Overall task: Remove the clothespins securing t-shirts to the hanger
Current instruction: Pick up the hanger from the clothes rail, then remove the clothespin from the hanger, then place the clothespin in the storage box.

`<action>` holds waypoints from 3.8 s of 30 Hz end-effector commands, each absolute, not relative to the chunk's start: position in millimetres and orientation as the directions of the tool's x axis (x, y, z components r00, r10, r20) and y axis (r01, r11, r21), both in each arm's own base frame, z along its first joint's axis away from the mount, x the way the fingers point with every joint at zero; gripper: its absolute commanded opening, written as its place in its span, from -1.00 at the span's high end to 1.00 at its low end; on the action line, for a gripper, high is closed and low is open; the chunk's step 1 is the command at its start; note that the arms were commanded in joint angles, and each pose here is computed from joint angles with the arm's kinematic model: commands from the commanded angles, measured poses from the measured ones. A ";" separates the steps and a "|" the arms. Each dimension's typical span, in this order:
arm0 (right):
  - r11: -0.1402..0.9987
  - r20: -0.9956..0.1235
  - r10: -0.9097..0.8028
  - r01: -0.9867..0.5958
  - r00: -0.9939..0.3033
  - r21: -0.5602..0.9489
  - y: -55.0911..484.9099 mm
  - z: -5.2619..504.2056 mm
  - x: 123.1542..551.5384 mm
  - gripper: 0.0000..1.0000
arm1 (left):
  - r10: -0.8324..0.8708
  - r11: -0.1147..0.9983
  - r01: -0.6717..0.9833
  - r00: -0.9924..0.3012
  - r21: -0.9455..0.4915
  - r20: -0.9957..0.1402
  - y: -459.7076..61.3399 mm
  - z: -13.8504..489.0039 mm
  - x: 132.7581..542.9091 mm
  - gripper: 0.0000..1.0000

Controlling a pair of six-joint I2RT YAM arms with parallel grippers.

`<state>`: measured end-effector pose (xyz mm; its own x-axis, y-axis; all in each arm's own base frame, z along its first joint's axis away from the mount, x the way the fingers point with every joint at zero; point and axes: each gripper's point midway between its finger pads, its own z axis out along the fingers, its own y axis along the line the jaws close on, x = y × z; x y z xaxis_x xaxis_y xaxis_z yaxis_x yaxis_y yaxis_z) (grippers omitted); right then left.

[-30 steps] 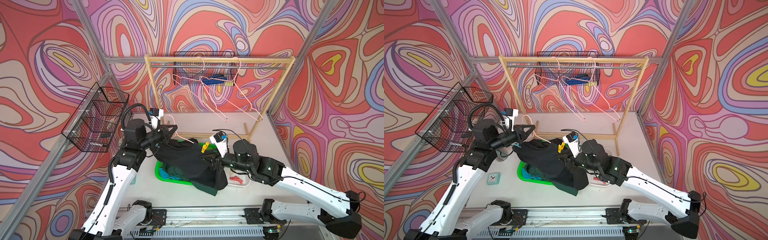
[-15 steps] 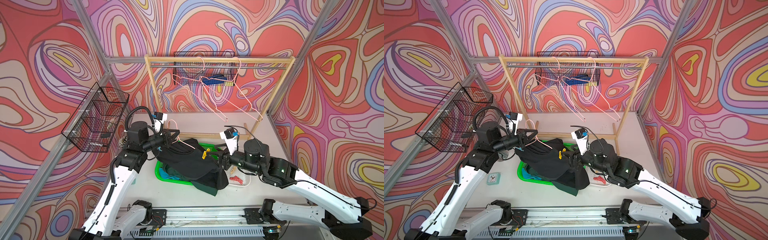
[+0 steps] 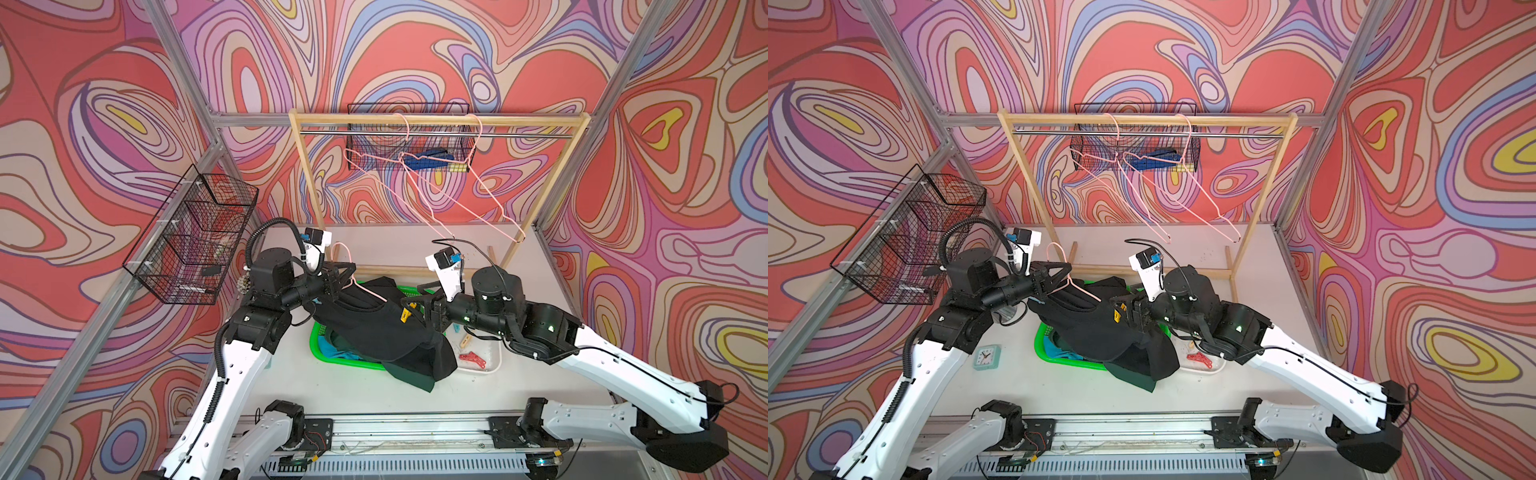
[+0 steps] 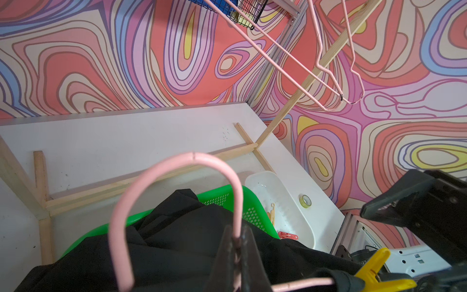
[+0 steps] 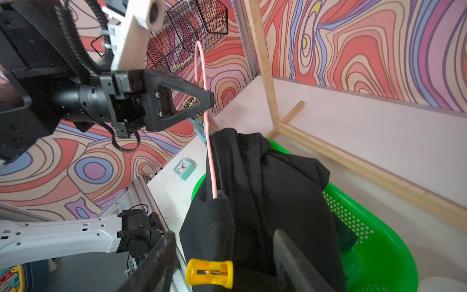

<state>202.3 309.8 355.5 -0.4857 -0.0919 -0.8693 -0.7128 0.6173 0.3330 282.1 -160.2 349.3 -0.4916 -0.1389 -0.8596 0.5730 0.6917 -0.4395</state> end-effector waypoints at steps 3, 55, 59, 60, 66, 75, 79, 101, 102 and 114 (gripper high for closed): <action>0.599 -0.846 -0.069 -0.700 -0.529 0.389 312.2 357.1 196.6 -0.26 | -0.133 0.701 0.574 -0.478 -0.423 -0.868 -159.2 348.4 283.1 1.00; 0.725 -0.899 0.120 -0.581 -0.422 0.369 269.2 371.0 214.6 0.61 | -0.143 0.705 0.559 -0.489 -0.435 -0.860 -158.8 342.5 287.1 1.00; 0.829 -0.894 0.170 -0.430 -0.414 0.357 233.1 361.0 225.8 0.61 | -0.143 0.705 0.561 -0.487 -0.434 -0.861 -158.8 342.9 286.7 1.00; 0.859 -0.891 0.173 -0.379 -0.419 0.345 222.5 355.3 228.5 0.60 | -0.143 0.705 0.560 -0.488 -0.434 -0.861 -158.6 342.6 286.7 1.00; 0.968 -0.859 0.130 -0.125 -0.495 0.219 177.4 316.8 235.1 0.60 | -0.143 0.705 0.560 -0.489 -0.435 -0.861 -158.9 342.2 287.2 1.00; 0.997 -0.820 0.007 0.062 -0.572 -0.035 145.1 279.4 238.5 0.44 | -0.145 0.707 0.557 -0.488 -0.435 -0.861 -158.4 341.2 287.5 1.00; 0.996 -0.816 -0.010 0.065 -0.578 -0.058 144.0 275.3 238.8 0.37 | -0.145 0.708 0.557 -0.488 -0.435 -0.861 -158.5 341.2 288.2 1.00; 0.852 -0.874 -0.062 -0.482 -0.482 0.205 238.8 320.9 218.8 -0.08 | -0.145 0.706 0.558 -0.489 -0.436 -0.860 -158.8 340.4 288.1 1.00; 0.839 -0.876 -0.075 -0.505 -0.477 0.203 244.6 324.8 218.4 -0.08 | -0.145 0.706 0.558 -0.490 -0.437 -0.860 -159.0 340.1 288.3 1.00; 0.669 -0.851 -0.264 -0.721 -0.455 0.178 343.3 353.3 229.1 -0.08 | -0.144 0.708 0.559 -0.485 -0.432 -0.862 -158.4 340.5 287.9 1.00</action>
<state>236.7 326.2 344.9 -0.4894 -0.2184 -0.8443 -0.6476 0.7394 0.1841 287.6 -156.6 335.1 -0.5131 -0.1424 -0.8464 0.5372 0.7158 -0.4461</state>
